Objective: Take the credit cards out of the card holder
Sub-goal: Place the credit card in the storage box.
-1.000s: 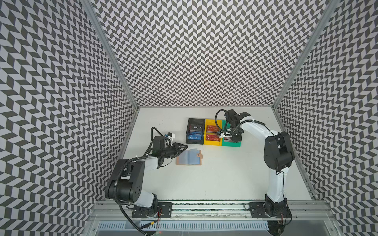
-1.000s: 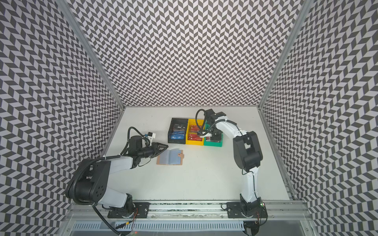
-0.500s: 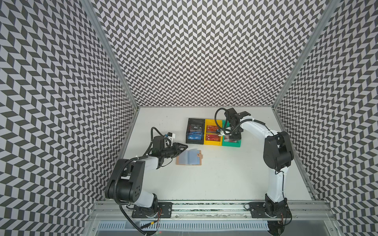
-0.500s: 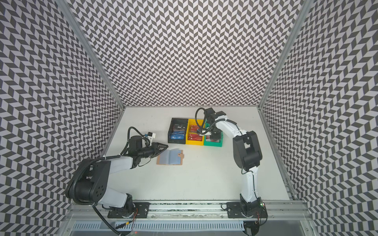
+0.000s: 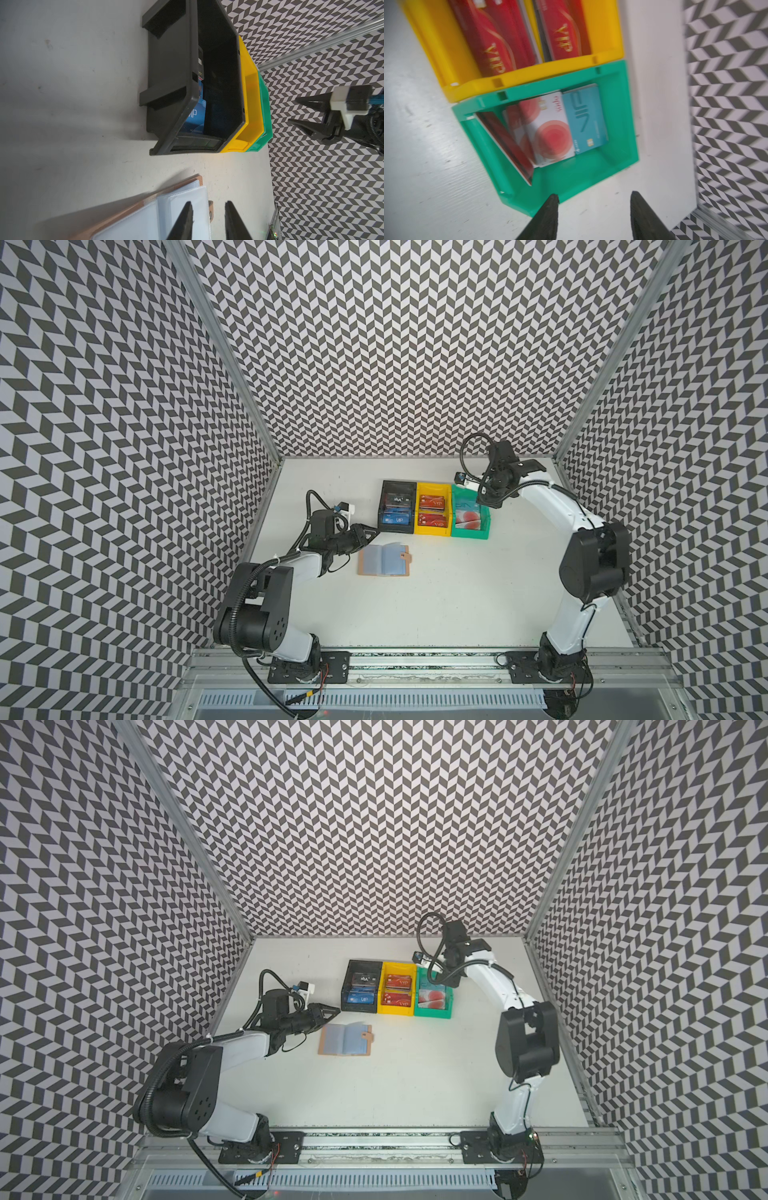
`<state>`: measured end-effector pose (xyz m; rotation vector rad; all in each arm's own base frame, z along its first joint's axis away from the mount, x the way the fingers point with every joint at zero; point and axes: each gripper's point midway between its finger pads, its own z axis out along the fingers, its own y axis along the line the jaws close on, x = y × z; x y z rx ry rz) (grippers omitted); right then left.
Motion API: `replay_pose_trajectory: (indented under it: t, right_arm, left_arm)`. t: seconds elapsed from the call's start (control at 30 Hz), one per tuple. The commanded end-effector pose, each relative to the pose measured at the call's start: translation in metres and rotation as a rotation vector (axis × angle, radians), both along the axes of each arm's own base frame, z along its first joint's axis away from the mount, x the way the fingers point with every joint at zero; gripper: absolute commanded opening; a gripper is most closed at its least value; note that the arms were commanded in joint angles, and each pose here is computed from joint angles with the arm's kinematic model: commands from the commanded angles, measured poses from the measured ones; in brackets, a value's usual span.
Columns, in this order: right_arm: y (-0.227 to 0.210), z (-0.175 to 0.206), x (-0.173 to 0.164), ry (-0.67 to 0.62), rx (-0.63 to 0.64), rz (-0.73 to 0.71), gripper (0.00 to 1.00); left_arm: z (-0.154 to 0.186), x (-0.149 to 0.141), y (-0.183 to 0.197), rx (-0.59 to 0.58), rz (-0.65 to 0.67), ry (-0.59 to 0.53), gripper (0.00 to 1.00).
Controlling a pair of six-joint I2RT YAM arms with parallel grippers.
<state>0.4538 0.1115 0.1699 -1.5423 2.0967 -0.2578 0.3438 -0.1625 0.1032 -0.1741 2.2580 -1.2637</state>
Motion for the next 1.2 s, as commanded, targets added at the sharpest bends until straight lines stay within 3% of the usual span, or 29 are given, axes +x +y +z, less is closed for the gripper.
replay_pose_trajectory:
  t: [0.0, 0.2, 0.33, 0.47, 0.63, 0.8, 1.0, 1.17]
  right_arm:
    - [0.014, -0.005, 0.005, -0.028, 0.077, 0.023, 0.55]
    - [0.031, -0.012, -0.027, 0.016, 0.174, 0.057, 0.50]
    - [0.048, -0.016, -0.064, 0.050, 0.237, 0.146, 0.32]
    - [0.054, -0.025, -0.079, 0.087, 0.249, 0.152, 0.30]
    - [0.060, -0.042, -0.079, 0.143, 0.231, 0.150, 0.24]
    - [0.061, -0.047, -0.070, 0.103, 0.248, 0.149, 0.22]
    - [0.064, -0.024, -0.057, 0.003, 0.484, 0.138, 0.26]
    - [0.051, -0.009, -0.056, -0.090, 0.676, 0.036, 0.27]
  left_arm:
    - [0.007, 0.001, 0.002, 0.013, 0.005, -0.031, 0.29]
    - [0.002, -0.006, 0.005, 0.020, 0.015, -0.018, 0.29]
    - [-0.001, -0.006, 0.004, 0.018, 0.009, -0.011, 0.29]
    - [-0.001, -0.007, 0.003, 0.015, 0.005, -0.009, 0.29]
    - [0.001, -0.008, 0.002, 0.018, 0.005, -0.015, 0.29]
    - [-0.004, -0.003, 0.014, 0.082, 0.067, -0.033, 0.29]
    - [-0.004, 0.021, 0.045, 0.221, 0.218, -0.093, 0.32]
    - [0.022, 0.040, 0.068, 0.319, 0.339, -0.216, 0.36]
